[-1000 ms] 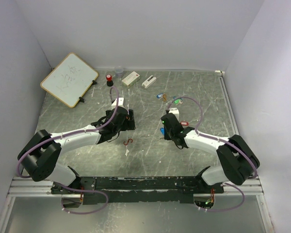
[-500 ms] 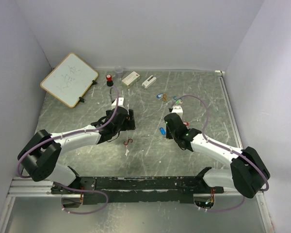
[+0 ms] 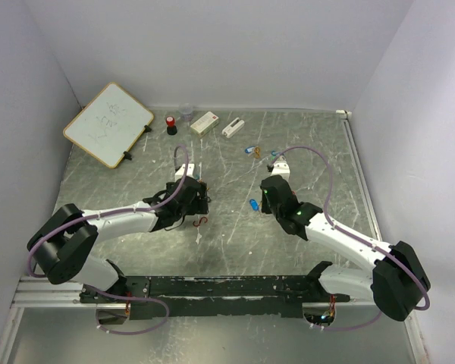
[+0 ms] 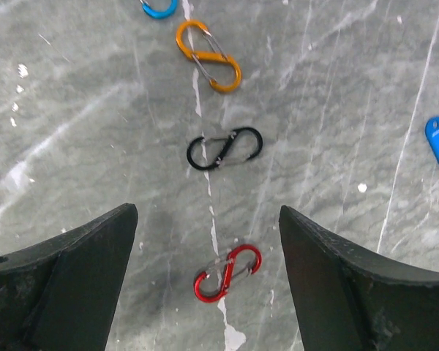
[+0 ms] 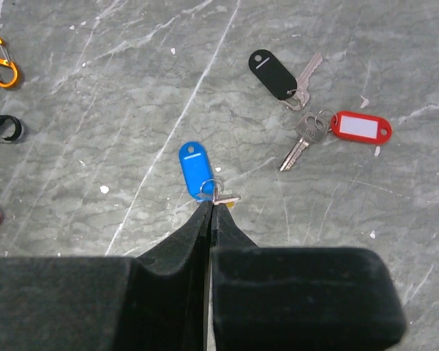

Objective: Put the keys on the keyring

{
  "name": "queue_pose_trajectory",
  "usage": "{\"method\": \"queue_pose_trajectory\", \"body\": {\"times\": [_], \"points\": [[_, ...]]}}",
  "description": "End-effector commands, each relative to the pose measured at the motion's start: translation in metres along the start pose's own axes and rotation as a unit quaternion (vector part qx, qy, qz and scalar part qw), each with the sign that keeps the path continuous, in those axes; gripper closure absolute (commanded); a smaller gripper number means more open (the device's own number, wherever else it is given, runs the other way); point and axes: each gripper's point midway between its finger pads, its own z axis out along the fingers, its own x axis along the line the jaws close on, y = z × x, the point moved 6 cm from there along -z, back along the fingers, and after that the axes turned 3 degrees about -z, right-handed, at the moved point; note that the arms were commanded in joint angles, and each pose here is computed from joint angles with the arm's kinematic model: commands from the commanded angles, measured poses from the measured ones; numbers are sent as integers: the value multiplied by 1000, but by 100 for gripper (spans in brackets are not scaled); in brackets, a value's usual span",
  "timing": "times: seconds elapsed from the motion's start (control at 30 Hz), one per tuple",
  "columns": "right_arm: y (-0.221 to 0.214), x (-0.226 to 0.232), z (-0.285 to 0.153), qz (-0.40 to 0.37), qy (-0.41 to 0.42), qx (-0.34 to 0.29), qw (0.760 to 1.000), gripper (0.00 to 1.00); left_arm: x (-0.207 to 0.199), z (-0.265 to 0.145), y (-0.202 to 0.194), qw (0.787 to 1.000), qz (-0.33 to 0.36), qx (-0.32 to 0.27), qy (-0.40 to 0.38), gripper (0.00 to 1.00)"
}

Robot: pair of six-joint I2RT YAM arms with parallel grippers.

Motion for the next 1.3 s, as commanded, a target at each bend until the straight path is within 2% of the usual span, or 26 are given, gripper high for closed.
{"method": "queue_pose_trajectory", "body": {"times": [0.0, 0.23, 0.63, 1.0, 1.27], "points": [[18, 3, -5, -2, 4, -32, 999, 100, -5, -10, -10, 1000, 16, 3, -5, 11], [20, 4, -6, -3, 10, -37, 999, 100, -17, -18, -23, 994, 72, 18, -81, 13], [20, 4, -7, -4, 12, -43, 999, 100, -26, -16, -41, 975, 147, 54, -157, 12], [19, 1, -10, -2, 10, -47, 999, 100, -23, -9, -54, 966, 186, 80, -157, 14], [18, 1, -10, -3, 11, -48, 999, 100, -16, -9, -63, 965, 193, 101, -147, 20]]}}
